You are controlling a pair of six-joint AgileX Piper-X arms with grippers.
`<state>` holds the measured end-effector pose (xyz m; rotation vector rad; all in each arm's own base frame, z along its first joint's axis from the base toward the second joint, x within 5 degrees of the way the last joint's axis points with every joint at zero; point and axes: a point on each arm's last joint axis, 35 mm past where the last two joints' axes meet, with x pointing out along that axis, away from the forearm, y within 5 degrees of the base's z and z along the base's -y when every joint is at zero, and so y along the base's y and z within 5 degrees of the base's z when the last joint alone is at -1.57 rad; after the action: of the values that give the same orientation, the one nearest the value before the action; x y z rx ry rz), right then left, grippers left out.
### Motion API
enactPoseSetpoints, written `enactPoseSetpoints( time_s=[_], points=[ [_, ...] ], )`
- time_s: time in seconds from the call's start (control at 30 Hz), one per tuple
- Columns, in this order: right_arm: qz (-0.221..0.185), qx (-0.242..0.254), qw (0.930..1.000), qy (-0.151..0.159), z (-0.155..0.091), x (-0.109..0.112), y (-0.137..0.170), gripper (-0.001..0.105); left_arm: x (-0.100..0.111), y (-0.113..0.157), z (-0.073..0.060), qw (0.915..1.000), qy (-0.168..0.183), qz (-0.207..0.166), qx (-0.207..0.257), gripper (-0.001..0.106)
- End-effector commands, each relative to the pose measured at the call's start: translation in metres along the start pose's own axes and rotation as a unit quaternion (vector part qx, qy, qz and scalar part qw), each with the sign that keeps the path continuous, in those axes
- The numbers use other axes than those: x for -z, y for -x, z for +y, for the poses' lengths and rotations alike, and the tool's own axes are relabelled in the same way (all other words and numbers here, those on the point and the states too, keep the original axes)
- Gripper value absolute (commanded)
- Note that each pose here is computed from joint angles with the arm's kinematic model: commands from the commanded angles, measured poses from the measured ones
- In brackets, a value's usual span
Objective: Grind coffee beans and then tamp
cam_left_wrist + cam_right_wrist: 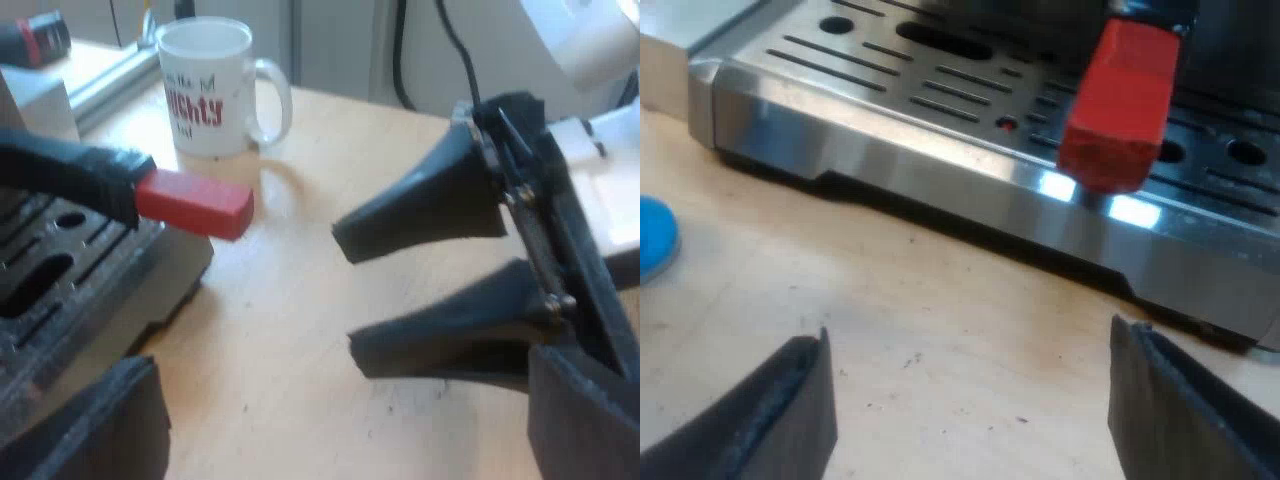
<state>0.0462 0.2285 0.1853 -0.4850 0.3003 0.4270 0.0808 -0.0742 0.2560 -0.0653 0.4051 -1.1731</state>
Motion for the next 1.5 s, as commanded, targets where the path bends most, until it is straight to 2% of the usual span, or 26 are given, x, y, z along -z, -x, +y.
enactPoseSetpoints(
  time_s=[0.03, 0.13, 0.3, 0.37, 0.43, 0.53, 0.83, 1.03, 1.17, 1.27, 1.37, 1.5],
  points=[
    [-0.013, 0.021, 0.9997, -0.002, -0.004, -0.007, 0.007, 0.063, -0.005, 0.005, -0.004, 0.9998, -0.012, -0.015, -0.004, 0.075],
    [-0.017, 0.025, 0.9995, -0.004, -0.010, -0.022, 0.014, 0.063, -0.006, 0.009, -0.007, 0.9994, -0.020, -0.027, -0.013, 0.075],
    [-0.009, 0.030, 0.9995, 0.000, -0.017, -0.046, 0.018, 0.063, -0.004, 0.009, -0.006, 0.9994, -0.016, -0.022, -0.023, 0.077],
    [0.004, 0.023, 0.9997, -0.010, -0.020, -0.052, 0.018, 0.063, -0.004, 0.009, -0.006, 0.9992, -0.016, -0.023, -0.027, 0.079],
    [0.030, 0.012, 0.9988, -0.037, -0.026, -0.058, 0.012, 0.062, -0.004, 0.009, -0.006, 0.9992, -0.015, -0.022, -0.031, 0.080],
    [0.062, 0.002, 0.9962, -0.062, -0.035, -0.063, 0.003, 0.062, -0.004, 0.009, -0.005, 0.9992, -0.015, -0.021, -0.031, 0.080],
    [0.102, -0.024, 0.9877, -0.115, -0.056, -0.075, -0.022, 0.062, -0.004, 0.009, -0.005, 0.9992, -0.015, -0.021, -0.031, 0.080],
    [0.120, -0.014, 0.9860, -0.114, -0.065, -0.073, -0.037, 0.062, -0.004, 0.009, -0.005, 0.9992, -0.015, -0.021, -0.031, 0.080],
    [0.135, -0.031, 0.9834, -0.117, -0.069, -0.071, -0.047, 0.062, -0.004, 0.009, -0.005, 0.9992, -0.015, -0.021, -0.031, 0.080],
    [0.129, -0.043, 0.9864, -0.092, -0.068, -0.072, -0.056, 0.062, -0.004, 0.009, -0.005, 0.9992, -0.015, -0.021, -0.031, 0.080],
    [0.123, -0.040, 0.9870, -0.094, -0.066, -0.072, -0.064, 0.062, -0.004, 0.009, -0.005, 0.9992, -0.015, -0.021, -0.031, 0.080],
    [0.140, -0.024, 0.9852, -0.095, -0.070, -0.065, -0.075, 0.062, -0.003, 0.009, -0.005, 0.9992, -0.014, -0.020, -0.031, 0.080]
  ],
)
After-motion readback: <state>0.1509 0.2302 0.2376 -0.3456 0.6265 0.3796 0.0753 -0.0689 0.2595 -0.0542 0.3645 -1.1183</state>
